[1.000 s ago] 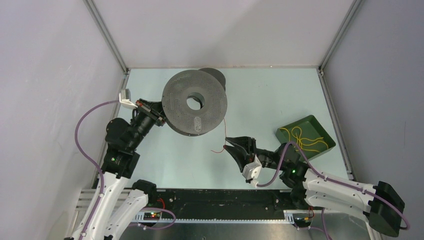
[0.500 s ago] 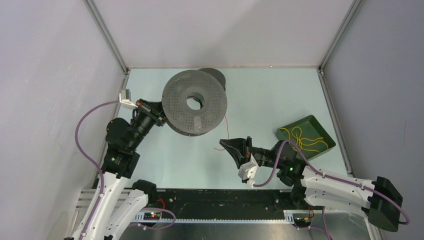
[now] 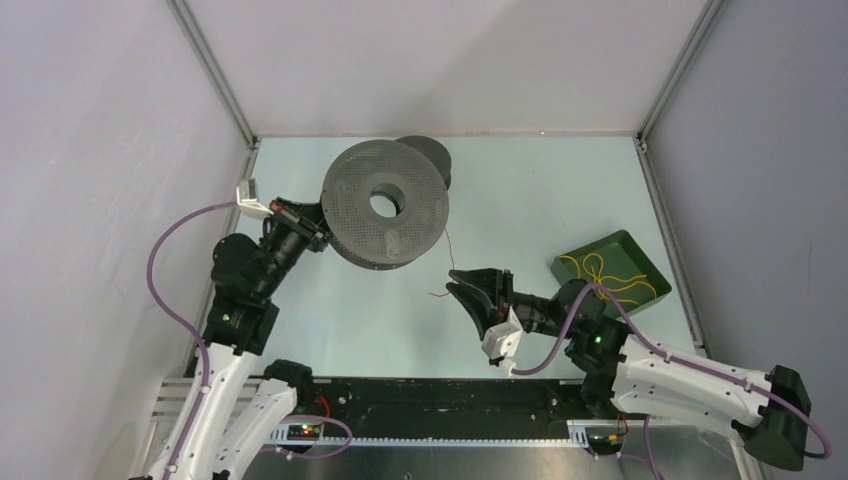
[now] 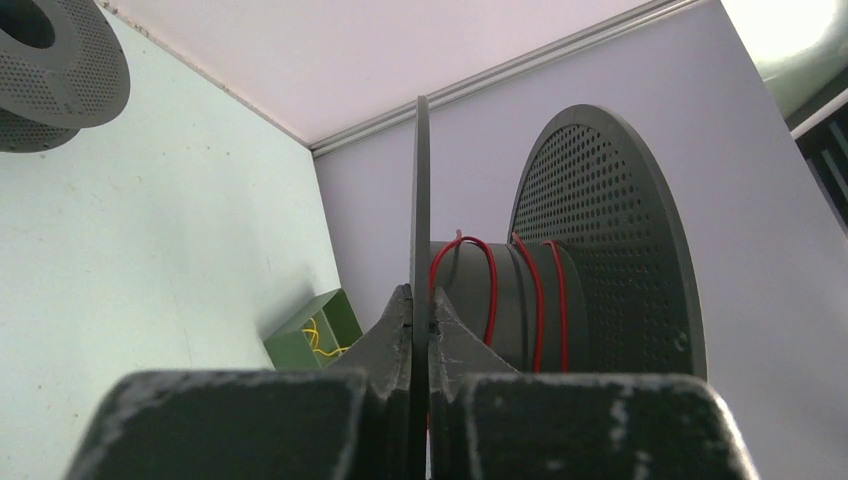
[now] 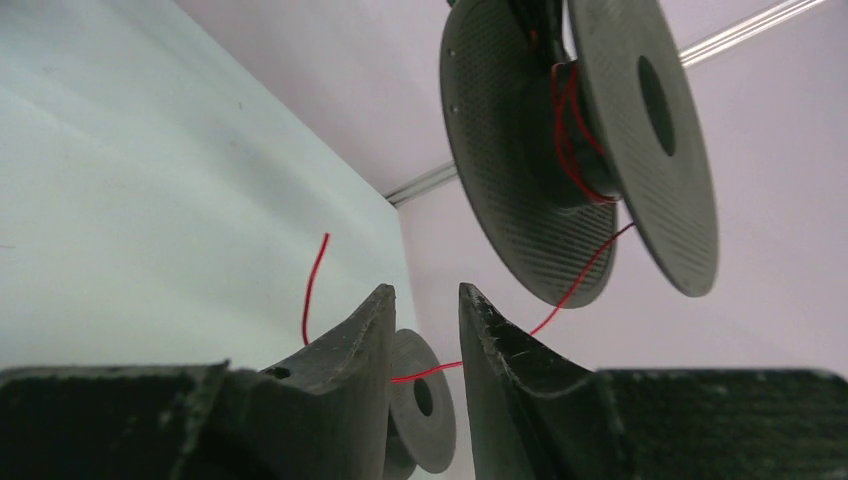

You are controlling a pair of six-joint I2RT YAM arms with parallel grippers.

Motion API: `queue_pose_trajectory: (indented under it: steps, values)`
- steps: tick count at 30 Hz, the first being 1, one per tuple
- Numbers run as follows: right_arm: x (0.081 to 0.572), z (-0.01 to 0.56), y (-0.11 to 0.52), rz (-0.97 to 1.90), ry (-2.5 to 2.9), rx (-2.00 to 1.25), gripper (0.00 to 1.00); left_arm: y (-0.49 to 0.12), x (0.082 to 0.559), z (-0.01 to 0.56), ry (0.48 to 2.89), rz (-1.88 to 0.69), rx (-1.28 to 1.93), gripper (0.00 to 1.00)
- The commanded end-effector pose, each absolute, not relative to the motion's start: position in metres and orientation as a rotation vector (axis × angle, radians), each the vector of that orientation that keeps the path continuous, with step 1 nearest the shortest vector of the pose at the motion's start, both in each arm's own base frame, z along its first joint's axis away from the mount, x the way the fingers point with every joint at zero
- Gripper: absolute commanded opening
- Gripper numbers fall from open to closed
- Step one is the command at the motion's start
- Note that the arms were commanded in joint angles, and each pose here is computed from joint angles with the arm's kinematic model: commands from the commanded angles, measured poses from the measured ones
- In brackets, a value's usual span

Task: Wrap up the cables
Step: Wrap the cable around the cable reel.

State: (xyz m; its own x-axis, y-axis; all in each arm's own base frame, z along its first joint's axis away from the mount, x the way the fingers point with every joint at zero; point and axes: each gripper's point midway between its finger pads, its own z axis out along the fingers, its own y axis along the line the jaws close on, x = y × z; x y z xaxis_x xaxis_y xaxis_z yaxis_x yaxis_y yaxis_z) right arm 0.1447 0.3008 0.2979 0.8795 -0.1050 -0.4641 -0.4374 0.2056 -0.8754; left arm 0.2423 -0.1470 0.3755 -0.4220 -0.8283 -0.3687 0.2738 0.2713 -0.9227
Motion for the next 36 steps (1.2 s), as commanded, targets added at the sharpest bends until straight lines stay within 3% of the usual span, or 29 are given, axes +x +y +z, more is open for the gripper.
queue_pose_trajectory:
  steps: [1,11,16,30,36]
  values:
    - [0.155,0.307,0.291,0.193,0.520,-1.367,0.35,-0.145,0.238,0.398,1.458,-1.388,-0.479,0.00]
    - [0.167,0.288,0.292,0.174,0.533,-1.440,0.45,-0.148,0.235,0.401,1.468,-1.402,-0.460,0.00]
    - [0.164,0.279,0.296,0.190,0.535,-1.476,0.41,-0.148,0.236,0.400,1.475,-1.403,-0.462,0.00]
    - [0.168,0.262,0.298,0.136,0.585,-1.521,0.42,-0.148,0.238,0.394,1.487,-1.390,-0.470,0.00]
    - [0.169,0.264,0.305,0.141,0.570,-1.510,0.31,-0.148,0.238,0.396,1.485,-1.396,-0.472,0.00]
